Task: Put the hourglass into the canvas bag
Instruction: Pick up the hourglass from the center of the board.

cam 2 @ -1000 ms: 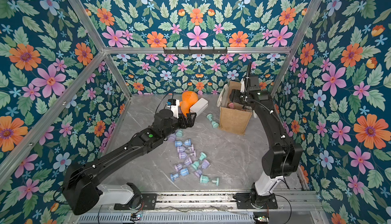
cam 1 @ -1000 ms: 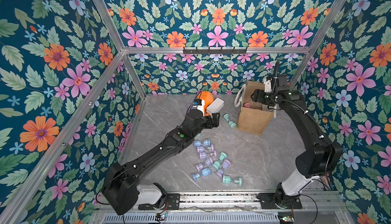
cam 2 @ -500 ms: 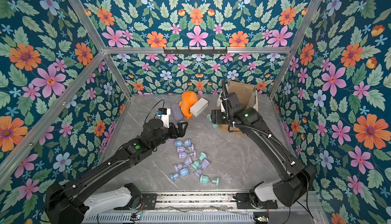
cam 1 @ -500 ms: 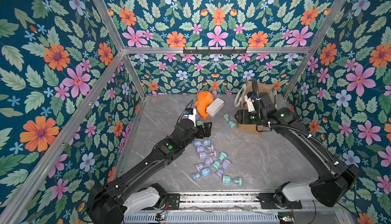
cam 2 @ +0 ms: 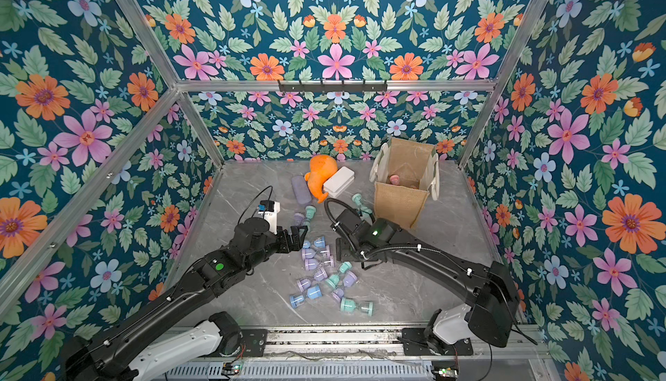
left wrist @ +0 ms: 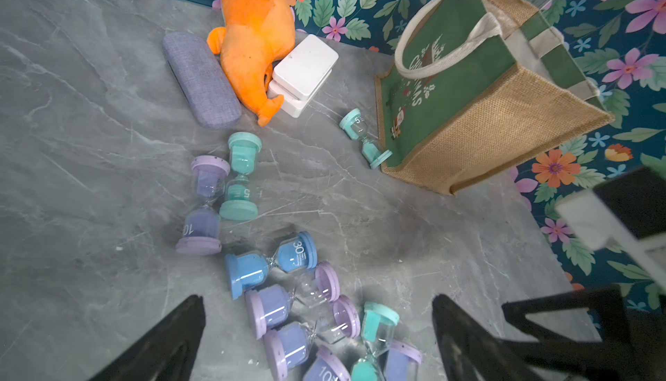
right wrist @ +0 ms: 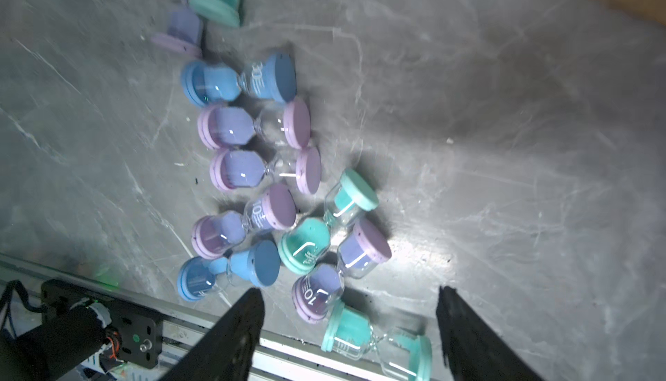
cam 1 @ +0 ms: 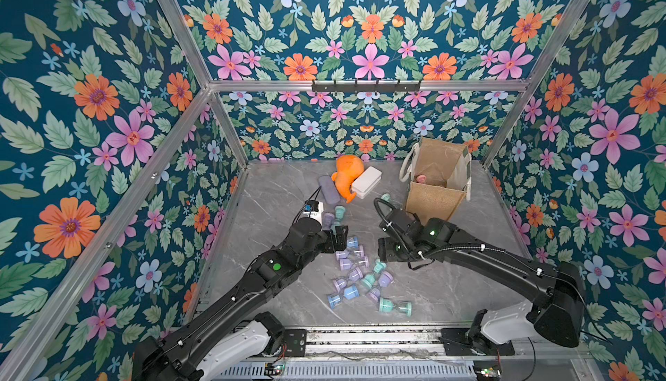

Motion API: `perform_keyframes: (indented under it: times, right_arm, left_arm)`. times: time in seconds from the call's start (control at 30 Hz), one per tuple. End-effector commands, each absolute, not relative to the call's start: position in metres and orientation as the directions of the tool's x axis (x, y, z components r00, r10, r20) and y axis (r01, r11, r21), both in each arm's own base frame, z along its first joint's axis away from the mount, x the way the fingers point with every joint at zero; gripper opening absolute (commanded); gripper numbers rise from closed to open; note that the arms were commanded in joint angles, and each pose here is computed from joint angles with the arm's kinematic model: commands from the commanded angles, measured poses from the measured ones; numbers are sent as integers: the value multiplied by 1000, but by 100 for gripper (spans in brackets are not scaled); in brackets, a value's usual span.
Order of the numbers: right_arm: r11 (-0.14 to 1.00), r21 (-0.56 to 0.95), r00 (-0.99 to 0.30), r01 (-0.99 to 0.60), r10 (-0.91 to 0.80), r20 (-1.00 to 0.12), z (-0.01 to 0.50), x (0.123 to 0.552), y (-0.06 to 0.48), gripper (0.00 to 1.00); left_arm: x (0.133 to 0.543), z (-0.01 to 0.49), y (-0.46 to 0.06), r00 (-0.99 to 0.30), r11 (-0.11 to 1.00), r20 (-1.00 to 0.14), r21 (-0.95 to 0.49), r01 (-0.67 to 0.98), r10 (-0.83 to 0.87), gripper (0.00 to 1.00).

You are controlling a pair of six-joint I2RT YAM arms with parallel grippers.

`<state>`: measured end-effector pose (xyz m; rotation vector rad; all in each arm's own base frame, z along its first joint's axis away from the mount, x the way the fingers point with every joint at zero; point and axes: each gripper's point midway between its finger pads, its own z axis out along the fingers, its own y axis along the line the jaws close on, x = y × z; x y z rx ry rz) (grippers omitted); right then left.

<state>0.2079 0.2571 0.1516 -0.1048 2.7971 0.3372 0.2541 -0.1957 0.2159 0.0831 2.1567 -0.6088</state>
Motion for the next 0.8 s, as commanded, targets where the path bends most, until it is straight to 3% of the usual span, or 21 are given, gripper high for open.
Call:
perform_keyframes:
  times: [0.0,0.3,0.77]
  right_arm:
    - [967,253,-970,-10,52,-237,132,188,268,76]
    - [965,245,-985,88,121,-120,81,155,279,71]
    - [936,271,-954,227,269,-131,46,174,264,65]
  left_arm:
    - [250,207,-188,-634,894,-762,-369,256,-133,100]
    - [246,201,-186,-645,895,-753,-367,252,-128,100]
    - [243,193,-188,-658,887,-740,-390,248,-142,100]
